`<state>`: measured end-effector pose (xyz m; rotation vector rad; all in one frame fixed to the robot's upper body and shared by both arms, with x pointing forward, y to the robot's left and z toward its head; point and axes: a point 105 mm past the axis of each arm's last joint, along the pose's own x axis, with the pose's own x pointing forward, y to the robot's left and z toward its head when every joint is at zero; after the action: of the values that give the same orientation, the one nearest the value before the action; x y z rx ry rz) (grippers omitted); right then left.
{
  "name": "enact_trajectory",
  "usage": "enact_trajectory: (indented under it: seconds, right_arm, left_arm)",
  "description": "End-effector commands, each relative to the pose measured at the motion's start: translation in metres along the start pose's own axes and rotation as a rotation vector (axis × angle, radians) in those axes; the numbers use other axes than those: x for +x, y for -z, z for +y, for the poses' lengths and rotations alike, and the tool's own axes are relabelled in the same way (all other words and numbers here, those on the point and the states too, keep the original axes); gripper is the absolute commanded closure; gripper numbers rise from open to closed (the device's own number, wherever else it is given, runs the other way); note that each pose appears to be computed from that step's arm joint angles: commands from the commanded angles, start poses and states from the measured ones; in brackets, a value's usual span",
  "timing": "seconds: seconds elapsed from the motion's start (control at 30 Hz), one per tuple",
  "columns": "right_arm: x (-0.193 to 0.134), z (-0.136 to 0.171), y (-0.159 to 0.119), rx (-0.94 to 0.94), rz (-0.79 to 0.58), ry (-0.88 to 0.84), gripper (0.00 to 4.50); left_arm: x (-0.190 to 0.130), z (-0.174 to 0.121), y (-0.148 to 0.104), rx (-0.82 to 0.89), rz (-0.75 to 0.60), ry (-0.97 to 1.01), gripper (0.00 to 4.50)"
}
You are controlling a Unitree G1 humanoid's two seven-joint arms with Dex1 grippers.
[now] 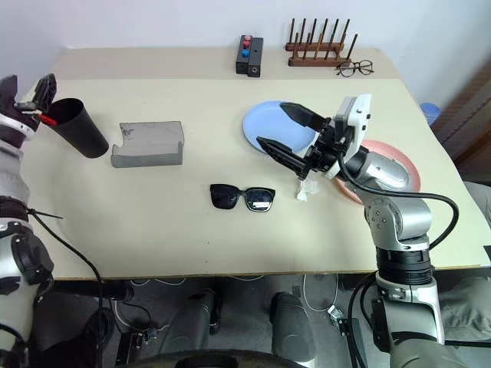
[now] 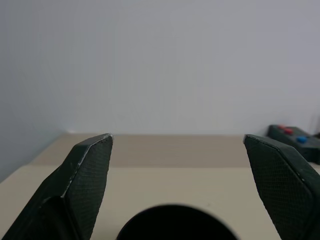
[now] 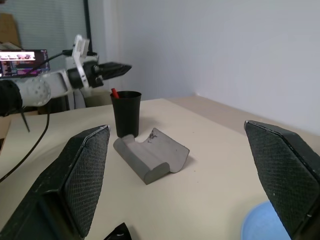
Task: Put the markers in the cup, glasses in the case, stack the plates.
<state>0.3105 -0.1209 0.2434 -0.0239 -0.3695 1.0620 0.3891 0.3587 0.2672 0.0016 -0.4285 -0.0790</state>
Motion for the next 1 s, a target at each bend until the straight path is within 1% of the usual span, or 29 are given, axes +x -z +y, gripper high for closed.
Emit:
enact_trajectory:
  seconds: [0.03, 0.07, 0.13, 0.17, 0.2, 0.23, 0.4, 0.5, 0.67, 0.77, 0.87, 0.9, 0.97, 1.0]
  right_arm:
    - [0.0, 0.001, -0.009, -0.04, -0.025, -0.005, 0.09]
    - [0.0, 0.001, -0.009, -0.038, -0.025, -0.007, 0.09]
    - [0.001, 0.0, -0.008, -0.038, -0.026, -0.006, 0.09]
    - [0.002, 0.0, -0.008, -0.038, -0.026, -0.007, 0.09]
    - [0.002, 0.0, -0.007, -0.038, -0.027, -0.007, 0.09]
    - [0.003, -0.001, -0.006, -0.039, -0.026, -0.007, 0.09]
    - [0.004, 0.001, -0.003, -0.044, -0.023, -0.005, 0.09]
    - [0.004, 0.001, -0.003, -0.051, -0.022, -0.002, 0.09]
    - [-0.002, 0.0, -0.005, -0.062, -0.014, 0.019, 0.09]
    - [-0.003, 0.001, -0.005, -0.064, -0.011, 0.03, 0.09]
    - [-0.004, 0.001, -0.004, -0.066, -0.008, 0.034, 0.09]
    - [-0.004, 0.001, -0.004, -0.066, -0.008, 0.035, 0.09]
    - [-0.003, 0.001, -0.004, -0.066, -0.009, 0.035, 0.09]
    - [-0.003, 0.001, -0.004, -0.066, -0.008, 0.035, 0.09]
  left_arm:
    - [0.017, -0.04, -0.035, -0.035, -0.073, 0.231, 0.04]
    - [0.018, -0.053, -0.036, -0.056, -0.057, 0.307, 0.04]
    - [0.015, -0.08, -0.028, -0.048, 0.032, 0.487, 0.04]
    - [0.012, -0.089, -0.015, -0.041, 0.135, 0.557, 0.04]
    - [0.008, -0.095, -0.001, -0.041, 0.24, 0.607, 0.04]
    - [0.004, -0.1, 0.009, -0.013, 0.302, 0.655, 0.04]
    - [-0.007, -0.125, 0.04, 0.046, 0.514, 0.843, 0.04]
    - [-0.012, -0.13, 0.054, 0.105, 0.599, 0.909, 0.04]
    - [-0.02, -0.131, 0.085, 0.193, 0.747, 0.943, 0.04]
    - [-0.024, -0.126, 0.095, 0.248, 0.794, 0.941, 0.04]
    - [-0.025, -0.124, 0.101, 0.259, 0.813, 0.934, 0.04]
    - [-0.024, -0.125, 0.104, 0.266, 0.814, 0.926, 0.27]
    - [-0.024, -0.128, 0.109, 0.276, 0.813, 0.925, 0.9]
    - [-0.023, -0.13, 0.111, 0.276, 0.811, 0.927, 1.45]
